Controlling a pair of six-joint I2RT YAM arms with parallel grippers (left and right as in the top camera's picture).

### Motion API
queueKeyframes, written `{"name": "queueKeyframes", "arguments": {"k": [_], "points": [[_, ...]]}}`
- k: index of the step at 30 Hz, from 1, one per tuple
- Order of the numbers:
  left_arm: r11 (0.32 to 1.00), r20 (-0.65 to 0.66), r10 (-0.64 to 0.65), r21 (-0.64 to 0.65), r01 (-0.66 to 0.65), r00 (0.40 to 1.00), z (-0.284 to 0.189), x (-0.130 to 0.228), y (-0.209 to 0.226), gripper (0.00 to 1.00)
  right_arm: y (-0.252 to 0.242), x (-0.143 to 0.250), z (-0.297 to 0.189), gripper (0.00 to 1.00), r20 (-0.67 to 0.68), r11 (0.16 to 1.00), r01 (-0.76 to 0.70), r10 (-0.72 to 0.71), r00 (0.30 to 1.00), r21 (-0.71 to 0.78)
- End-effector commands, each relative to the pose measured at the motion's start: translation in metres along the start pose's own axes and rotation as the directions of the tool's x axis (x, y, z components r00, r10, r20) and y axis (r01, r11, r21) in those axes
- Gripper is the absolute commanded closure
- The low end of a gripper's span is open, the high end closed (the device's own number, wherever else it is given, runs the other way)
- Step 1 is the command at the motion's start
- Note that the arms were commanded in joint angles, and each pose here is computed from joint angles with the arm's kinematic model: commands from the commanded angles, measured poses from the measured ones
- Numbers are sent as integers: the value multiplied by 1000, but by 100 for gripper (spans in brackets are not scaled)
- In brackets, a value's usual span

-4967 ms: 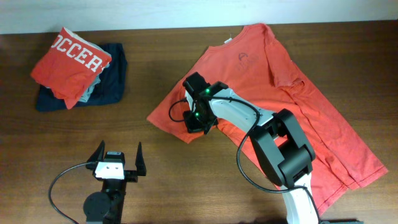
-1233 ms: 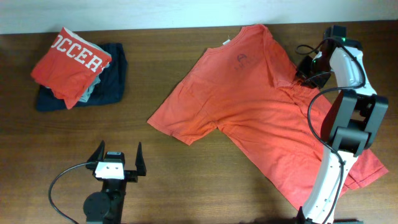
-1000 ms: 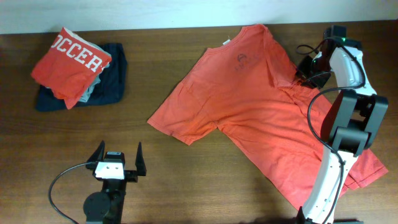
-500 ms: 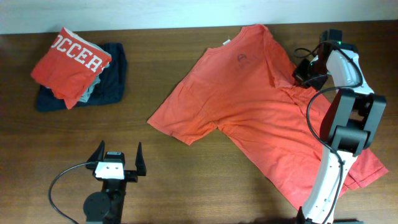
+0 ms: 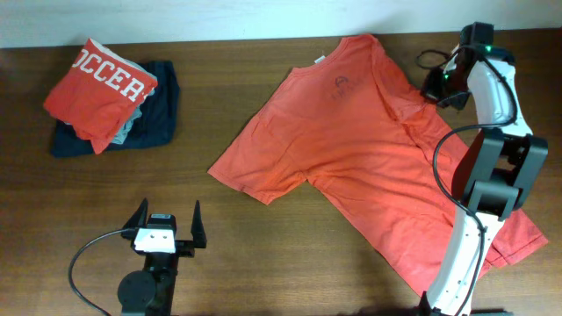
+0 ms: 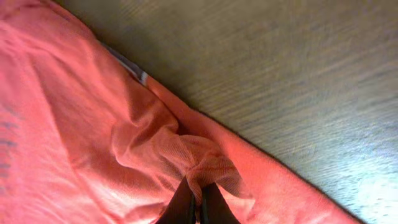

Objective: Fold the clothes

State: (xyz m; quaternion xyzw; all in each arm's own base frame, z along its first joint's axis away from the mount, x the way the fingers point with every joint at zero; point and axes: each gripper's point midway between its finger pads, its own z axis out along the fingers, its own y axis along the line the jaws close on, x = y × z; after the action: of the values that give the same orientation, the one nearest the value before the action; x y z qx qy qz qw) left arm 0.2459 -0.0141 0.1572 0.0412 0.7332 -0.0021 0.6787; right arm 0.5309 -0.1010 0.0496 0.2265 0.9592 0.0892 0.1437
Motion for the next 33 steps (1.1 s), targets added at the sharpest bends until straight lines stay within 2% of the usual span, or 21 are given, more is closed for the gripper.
{"name": "queueKeyframes", "arguments": {"k": [1, 16, 19, 29, 30, 31, 33], "points": [[1000, -3, 16, 0, -16, 1000, 0, 1, 0, 1, 11, -26, -37, 96, 109, 996, 89, -90, 990, 13], [1000, -3, 16, 0, -16, 1000, 0, 1, 0, 0, -35, -72, -68, 96, 258, 938, 113, -204, 944, 328], [1000, -3, 16, 0, -16, 1000, 0, 1, 0, 1, -38, -87, -72, 96, 300, 931, 136, -244, 922, 338], [1000, -3, 16, 0, -16, 1000, 0, 1, 0, 0, -60, -131, -76, 95, 460, 940, 64, -222, 860, 334], [1000, -3, 16, 0, -16, 1000, 0, 2, 0, 1, -62, -134, -73, 85, 467, 940, 60, -221, 856, 335], [1000, -3, 16, 0, -16, 1000, 0, 1, 0, 1, -64, -138, -71, 70, 479, 941, 54, -219, 850, 334], [1000, -3, 16, 0, -16, 1000, 0, 2, 0, 1, -71, -143, -64, 64, 492, 940, 43, -216, 843, 338]]}}
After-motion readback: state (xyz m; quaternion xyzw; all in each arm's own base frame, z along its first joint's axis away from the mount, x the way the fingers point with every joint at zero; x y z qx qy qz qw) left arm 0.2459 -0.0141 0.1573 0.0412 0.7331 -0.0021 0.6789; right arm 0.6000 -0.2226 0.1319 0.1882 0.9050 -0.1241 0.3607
